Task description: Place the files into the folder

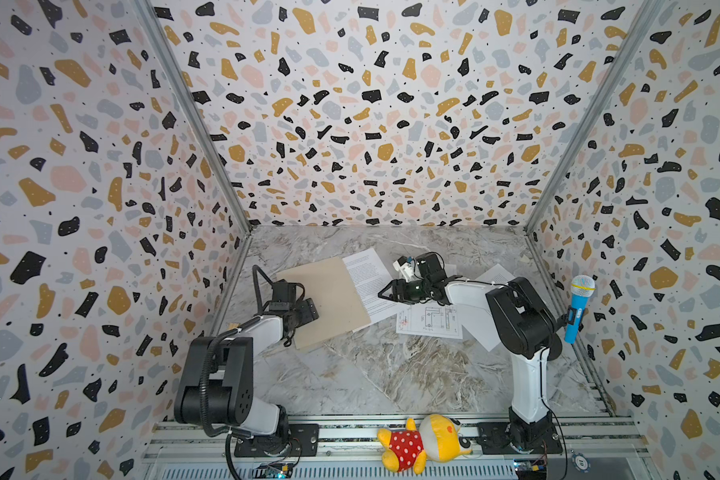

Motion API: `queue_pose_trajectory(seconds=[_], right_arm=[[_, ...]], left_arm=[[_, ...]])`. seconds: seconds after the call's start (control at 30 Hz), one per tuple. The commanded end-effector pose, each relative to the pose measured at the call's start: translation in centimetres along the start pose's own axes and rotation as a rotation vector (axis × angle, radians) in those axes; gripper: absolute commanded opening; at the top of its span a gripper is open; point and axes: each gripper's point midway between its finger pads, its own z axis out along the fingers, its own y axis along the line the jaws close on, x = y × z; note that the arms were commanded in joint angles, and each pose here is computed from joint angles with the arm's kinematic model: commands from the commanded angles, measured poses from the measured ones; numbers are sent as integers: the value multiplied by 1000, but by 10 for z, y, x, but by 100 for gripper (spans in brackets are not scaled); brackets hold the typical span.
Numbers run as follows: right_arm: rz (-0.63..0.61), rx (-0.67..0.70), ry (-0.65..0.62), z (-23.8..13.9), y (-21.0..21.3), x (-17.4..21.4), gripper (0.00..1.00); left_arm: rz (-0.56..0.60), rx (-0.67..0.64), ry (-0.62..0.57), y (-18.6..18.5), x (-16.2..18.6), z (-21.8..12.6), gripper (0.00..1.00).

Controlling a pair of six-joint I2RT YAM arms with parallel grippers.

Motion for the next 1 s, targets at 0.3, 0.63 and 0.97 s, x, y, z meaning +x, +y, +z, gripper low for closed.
queue_pose_trajectory(seconds=[0.3,0.63,0.97], right_arm=[[-40,-71,6,-3,23,-2,65],[-34,-72,24,3,21,6,65],[-63,-14,15,9,5,3,65]], left_arm=[[113,132,-58,-42,-25,0,84],[167,161,-42,-68,-20,9,82],[120,148,-41,-63,-15,6,83]])
